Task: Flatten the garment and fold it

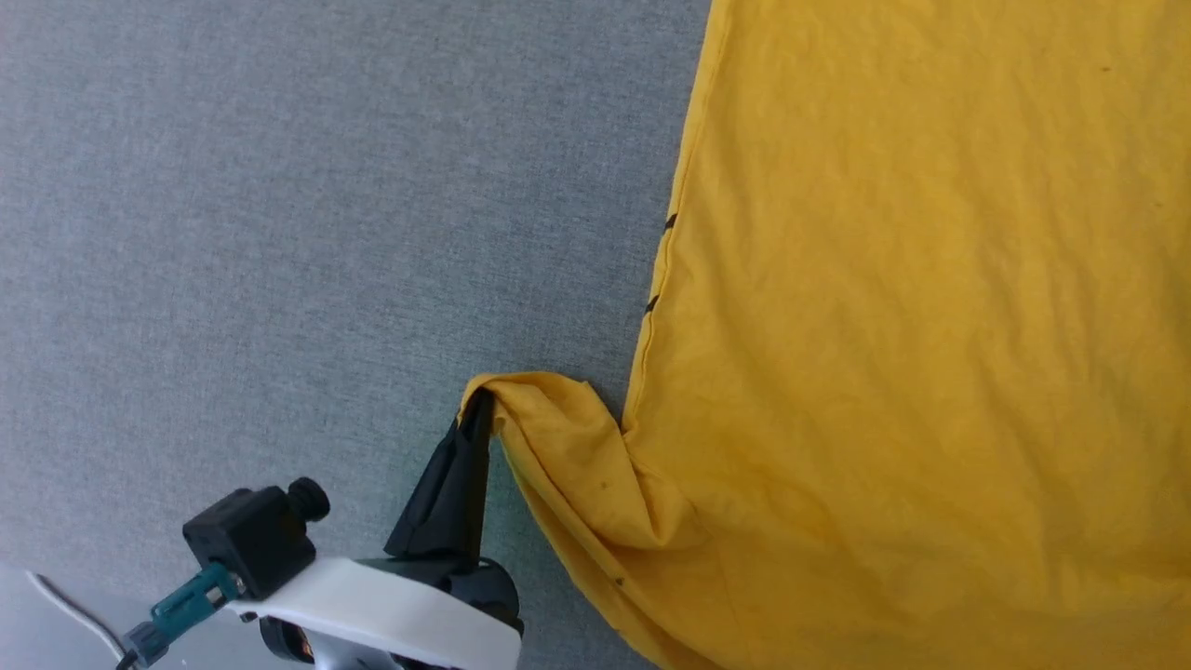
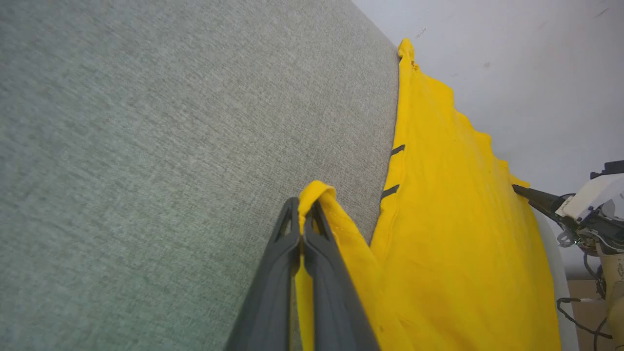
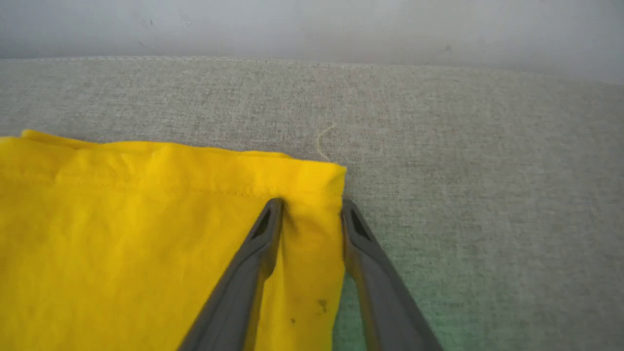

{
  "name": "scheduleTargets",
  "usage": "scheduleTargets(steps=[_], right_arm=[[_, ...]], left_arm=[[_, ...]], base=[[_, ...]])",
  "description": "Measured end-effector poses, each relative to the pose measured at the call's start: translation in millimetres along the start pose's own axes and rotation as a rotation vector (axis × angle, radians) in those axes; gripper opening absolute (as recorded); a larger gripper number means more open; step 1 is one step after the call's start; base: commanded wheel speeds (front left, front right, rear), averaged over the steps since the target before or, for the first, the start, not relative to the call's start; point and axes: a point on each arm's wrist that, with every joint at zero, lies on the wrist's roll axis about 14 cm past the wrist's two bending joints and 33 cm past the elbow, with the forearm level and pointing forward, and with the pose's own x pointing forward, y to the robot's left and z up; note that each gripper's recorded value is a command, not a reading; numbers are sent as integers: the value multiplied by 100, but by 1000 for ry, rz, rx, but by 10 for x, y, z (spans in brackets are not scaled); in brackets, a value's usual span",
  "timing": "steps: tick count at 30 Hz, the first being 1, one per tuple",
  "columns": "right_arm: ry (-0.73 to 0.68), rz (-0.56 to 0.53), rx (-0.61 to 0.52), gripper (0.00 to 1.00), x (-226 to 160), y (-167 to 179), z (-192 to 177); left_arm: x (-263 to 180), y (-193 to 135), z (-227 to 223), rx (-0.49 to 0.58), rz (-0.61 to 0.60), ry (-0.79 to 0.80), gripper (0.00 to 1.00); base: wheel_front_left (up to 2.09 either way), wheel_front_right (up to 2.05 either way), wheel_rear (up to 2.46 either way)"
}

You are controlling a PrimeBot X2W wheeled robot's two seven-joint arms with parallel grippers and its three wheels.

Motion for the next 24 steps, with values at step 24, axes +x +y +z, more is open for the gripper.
scheduleTargets(steps=[24], right_arm=[[-254,-50,224,0,-1887,-923,-186]], left_arm=[[-225,-323,247,27,-145,-49,0]], base=[[0,0,0]])
